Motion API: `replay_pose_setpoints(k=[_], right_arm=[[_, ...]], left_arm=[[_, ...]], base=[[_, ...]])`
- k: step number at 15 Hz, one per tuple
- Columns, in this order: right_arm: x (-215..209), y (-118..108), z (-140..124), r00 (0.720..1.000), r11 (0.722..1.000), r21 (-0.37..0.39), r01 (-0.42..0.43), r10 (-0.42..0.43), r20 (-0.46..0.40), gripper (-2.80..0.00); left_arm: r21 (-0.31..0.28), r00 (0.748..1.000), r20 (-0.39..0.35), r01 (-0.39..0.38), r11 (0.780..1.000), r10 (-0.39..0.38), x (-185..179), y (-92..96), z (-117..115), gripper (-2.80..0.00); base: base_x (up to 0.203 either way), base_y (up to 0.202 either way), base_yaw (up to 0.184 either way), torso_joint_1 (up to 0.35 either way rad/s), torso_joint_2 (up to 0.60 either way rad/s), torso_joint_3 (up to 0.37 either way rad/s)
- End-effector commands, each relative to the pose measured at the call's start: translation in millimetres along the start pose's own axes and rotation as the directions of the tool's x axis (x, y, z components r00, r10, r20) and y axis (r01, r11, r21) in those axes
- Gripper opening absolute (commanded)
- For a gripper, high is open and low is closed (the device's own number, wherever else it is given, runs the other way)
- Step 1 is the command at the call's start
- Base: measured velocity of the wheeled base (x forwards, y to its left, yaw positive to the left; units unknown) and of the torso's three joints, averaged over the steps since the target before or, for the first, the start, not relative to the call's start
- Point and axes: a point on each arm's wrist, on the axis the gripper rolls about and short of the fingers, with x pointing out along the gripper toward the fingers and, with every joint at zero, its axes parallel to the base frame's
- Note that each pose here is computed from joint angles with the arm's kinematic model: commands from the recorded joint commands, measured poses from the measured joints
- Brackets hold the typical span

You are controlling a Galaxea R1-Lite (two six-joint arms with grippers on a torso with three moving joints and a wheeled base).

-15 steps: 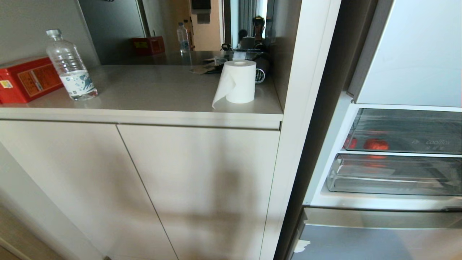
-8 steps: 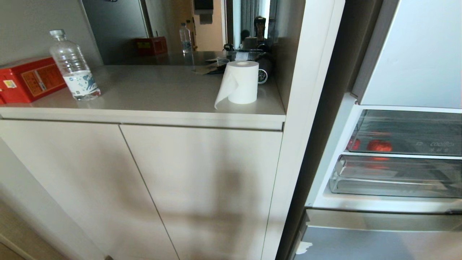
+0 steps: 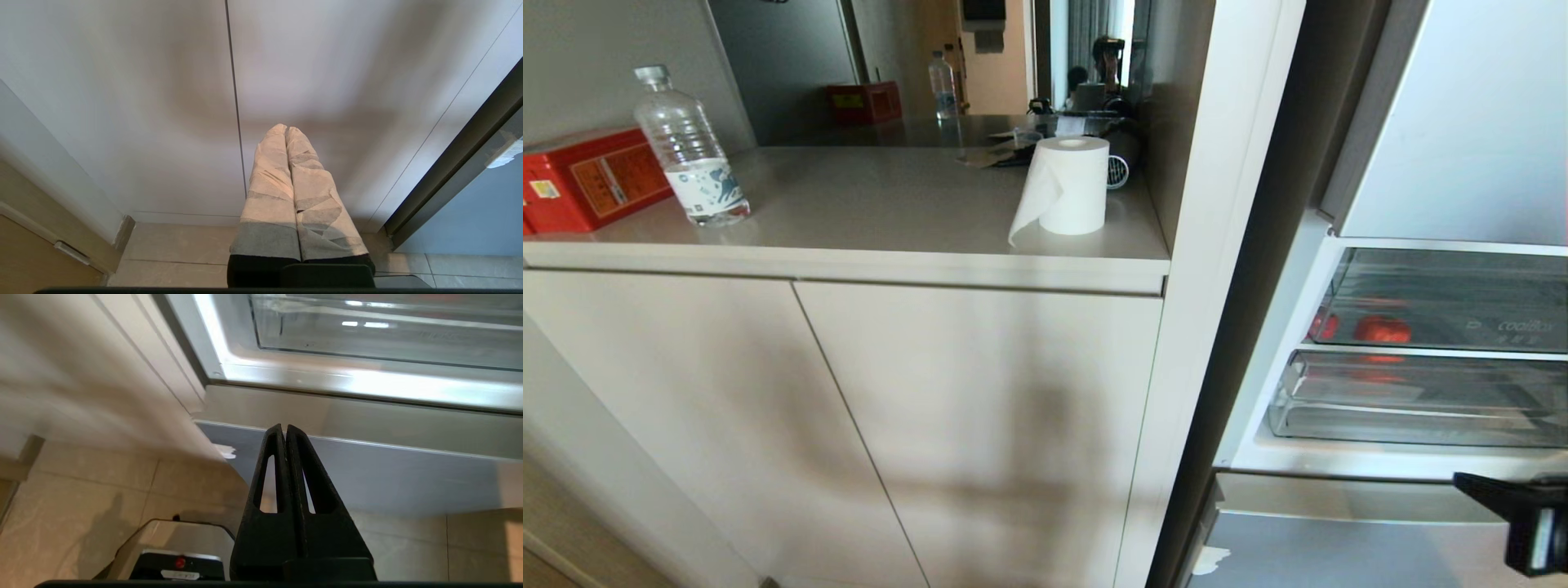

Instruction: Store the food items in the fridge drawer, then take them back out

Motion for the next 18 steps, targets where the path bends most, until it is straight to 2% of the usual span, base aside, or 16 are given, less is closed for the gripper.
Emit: replay_pose_setpoints(k=[1, 4, 8, 11, 14, 18], right_arm=[[60, -6, -9, 0.991, 1.0, 0.011, 0.016, -0.014, -0.129, 0.0], [88, -9, -9, 0.996, 0.999, 0.007, 0.038, -0.038, -0.083, 0.0], [111, 2, -8, 1.0, 1.0, -0.03, 0.006, -0.005, 0.005, 0.0], [124, 9, -7, 0.994, 0.996, -0.068, 0.061, -0.054, 0.093, 0.0], [126, 14, -9, 0.993, 0.996, -0.082, 0.045, -0.035, 0.115, 0.0], [149, 15, -12, 0.988, 0.996, -0.077, 0.044, -0.032, 0.15, 0.0]], left_arm=[[0.0, 1.0, -0.001, 0.0, 1.0, 0.0, 0, 0.0, 0, -2.8], [0.0, 1.0, -0.001, 0.0, 1.0, 0.0, 0, 0.0, 0, -2.8], [0.0, 1.0, -0.001, 0.0, 1.0, 0.0, 0, 0.0, 0, -2.8], [0.0, 1.0, -0.001, 0.0, 1.0, 0.0, 0, 0.0, 0, -2.8], [0.0, 1.0, -0.001, 0.0, 1.0, 0.0, 0, 0.0, 0, -2.8], [0.0, 1.0, -0.001, 0.0, 1.0, 0.0, 0, 0.0, 0, -2.8]], base=[[0.0, 0.0, 0.0, 0.0, 0.0, 0.0], [0.0, 0.0, 0.0, 0.0, 0.0, 0.0], [0.0, 0.0, 0.0, 0.0, 0.0, 0.0], [0.0, 0.0, 0.0, 0.0, 0.0, 0.0], [0.0, 0.0, 0.0, 0.0, 0.0, 0.0], [0.0, 0.0, 0.0, 0.0, 0.0, 0.0]])
